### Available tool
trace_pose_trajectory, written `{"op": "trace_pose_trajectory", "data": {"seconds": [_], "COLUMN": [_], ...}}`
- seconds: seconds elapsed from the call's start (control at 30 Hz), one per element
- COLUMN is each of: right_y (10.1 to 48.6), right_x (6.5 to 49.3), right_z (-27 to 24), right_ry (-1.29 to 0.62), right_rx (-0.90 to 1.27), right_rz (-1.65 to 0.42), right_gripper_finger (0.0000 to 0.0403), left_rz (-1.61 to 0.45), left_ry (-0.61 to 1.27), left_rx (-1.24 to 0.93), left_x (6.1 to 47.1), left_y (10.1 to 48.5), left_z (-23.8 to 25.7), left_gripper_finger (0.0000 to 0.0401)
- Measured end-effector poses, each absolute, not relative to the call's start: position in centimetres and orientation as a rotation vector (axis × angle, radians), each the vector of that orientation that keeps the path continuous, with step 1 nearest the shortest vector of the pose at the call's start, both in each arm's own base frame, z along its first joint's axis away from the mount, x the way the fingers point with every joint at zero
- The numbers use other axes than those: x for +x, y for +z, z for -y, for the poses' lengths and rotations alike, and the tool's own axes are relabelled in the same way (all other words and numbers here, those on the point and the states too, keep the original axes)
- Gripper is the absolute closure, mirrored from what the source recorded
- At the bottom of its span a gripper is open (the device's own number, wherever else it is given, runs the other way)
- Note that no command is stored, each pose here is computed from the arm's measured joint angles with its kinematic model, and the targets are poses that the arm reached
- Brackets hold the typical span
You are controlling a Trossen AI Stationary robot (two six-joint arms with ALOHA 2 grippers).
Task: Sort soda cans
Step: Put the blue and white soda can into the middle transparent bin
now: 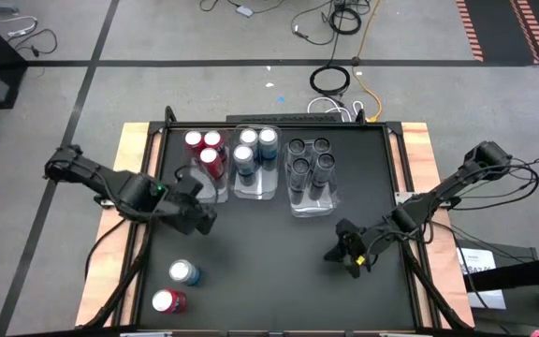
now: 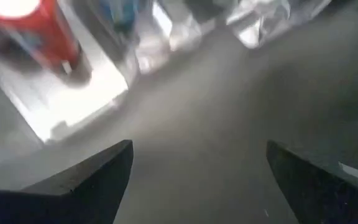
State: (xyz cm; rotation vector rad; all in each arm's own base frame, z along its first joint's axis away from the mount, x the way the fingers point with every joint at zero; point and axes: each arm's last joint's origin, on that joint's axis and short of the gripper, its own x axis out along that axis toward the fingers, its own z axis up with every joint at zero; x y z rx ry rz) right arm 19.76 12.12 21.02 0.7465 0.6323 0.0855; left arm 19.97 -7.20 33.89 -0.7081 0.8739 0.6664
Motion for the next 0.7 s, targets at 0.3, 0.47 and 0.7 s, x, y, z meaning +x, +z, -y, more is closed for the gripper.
{"op": "trace_pose_trajectory", "data": {"seconds": [0.3, 0.47, 0.7], "right_y": [20.4, 20.4, 20.4], "right_x": [18.9, 19.0, 19.0], "right_z": [-12.7, -12.7, -12.7], "right_ry": [0.112, 0.113, 0.113], "right_rx": [0.729, 0.730, 0.732], "right_rz": [-0.734, -0.732, -0.729], "right_gripper_finger": [0.0403, 0.0403, 0.0403], "left_rz": [-1.070, -1.081, -1.074], "left_ry": [0.669, 0.670, 0.681], "left_rx": [-0.789, -0.777, -0.729], "left_x": [19.2, 19.7, 20.2], "left_y": [32.2, 31.7, 31.3], "left_z": [10.9, 11.5, 11.6], "left_gripper_finger": [0.0024, 0.0024, 0.0024]}}
